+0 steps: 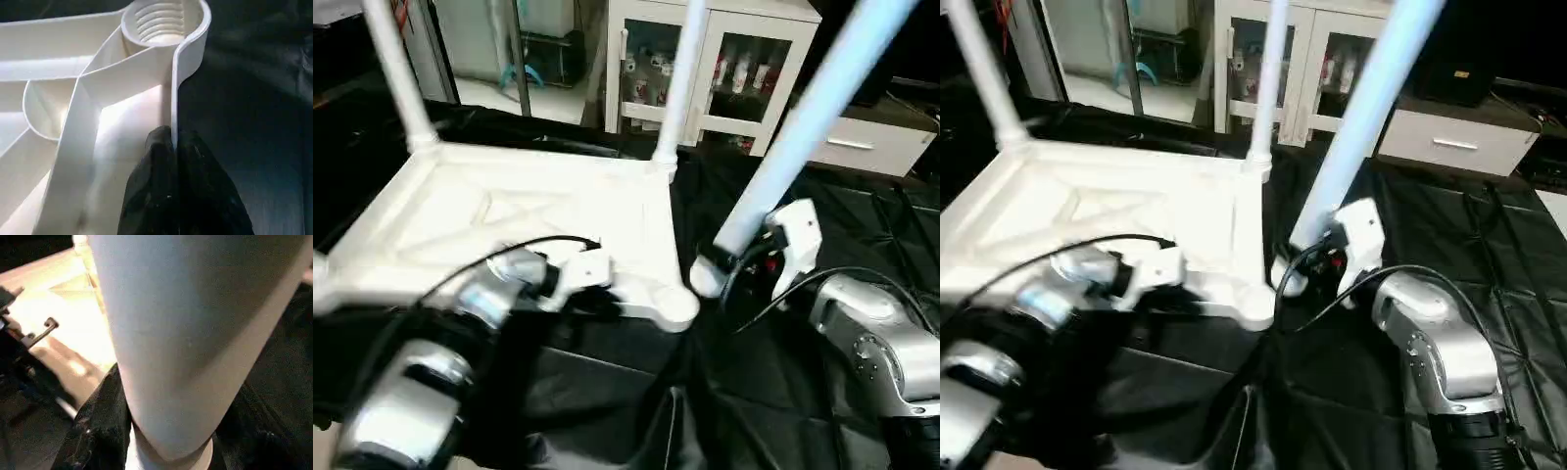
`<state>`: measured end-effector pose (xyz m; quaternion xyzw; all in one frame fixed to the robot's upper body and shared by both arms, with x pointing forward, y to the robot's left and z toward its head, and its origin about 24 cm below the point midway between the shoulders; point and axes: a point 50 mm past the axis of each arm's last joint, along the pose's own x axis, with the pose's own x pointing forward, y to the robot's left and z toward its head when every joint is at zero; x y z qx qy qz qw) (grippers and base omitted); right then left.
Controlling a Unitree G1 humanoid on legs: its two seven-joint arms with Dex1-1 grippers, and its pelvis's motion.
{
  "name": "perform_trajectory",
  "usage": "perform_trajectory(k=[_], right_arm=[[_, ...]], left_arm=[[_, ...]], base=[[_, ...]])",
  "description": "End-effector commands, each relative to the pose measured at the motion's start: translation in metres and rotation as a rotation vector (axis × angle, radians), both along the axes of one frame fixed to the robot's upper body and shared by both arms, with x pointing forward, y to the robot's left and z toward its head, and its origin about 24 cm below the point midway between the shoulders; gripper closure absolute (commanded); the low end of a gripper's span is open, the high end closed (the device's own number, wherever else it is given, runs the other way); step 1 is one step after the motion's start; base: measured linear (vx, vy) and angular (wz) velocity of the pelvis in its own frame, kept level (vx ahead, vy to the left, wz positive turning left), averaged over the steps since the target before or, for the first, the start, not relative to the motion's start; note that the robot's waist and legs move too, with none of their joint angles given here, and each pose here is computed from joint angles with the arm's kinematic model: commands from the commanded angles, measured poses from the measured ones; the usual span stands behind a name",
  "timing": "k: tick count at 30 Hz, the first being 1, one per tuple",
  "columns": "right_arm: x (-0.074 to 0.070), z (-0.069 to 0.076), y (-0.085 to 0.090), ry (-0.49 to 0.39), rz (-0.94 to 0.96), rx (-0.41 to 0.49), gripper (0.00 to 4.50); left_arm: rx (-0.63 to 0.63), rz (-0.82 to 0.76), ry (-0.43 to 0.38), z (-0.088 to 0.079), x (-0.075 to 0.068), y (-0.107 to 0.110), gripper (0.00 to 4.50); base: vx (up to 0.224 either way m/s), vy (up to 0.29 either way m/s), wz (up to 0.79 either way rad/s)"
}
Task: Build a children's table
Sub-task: Insert table leg to table base
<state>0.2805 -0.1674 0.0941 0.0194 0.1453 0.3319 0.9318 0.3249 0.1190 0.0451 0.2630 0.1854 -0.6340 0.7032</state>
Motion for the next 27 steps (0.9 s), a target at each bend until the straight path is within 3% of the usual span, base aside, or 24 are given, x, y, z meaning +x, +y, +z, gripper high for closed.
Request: perform_trajectory(k=[1,12,27], right_arm=[[0.000,0.009,0.008,-0.004,0.032,0.019,2.62],[0.007,0.009,0.023,0.105,0.090,0.001,2.62],[0.011,-0.008,0.030,0.203,0.130,-0.088,2.63]], left_arm=[[0.015,0.042,0.053,-0.021,-0.012,-0.001,4.48],[0.090,0.012,0.028,-0.019,-0.022,-0.001,4.50],[0.115,0.008,0.038,-0.014,-0.026,0.001,4.50]], base=[[0.000,0.000,0.00],[0.000,0.000,0.00],[0.000,0.000,0.00]])
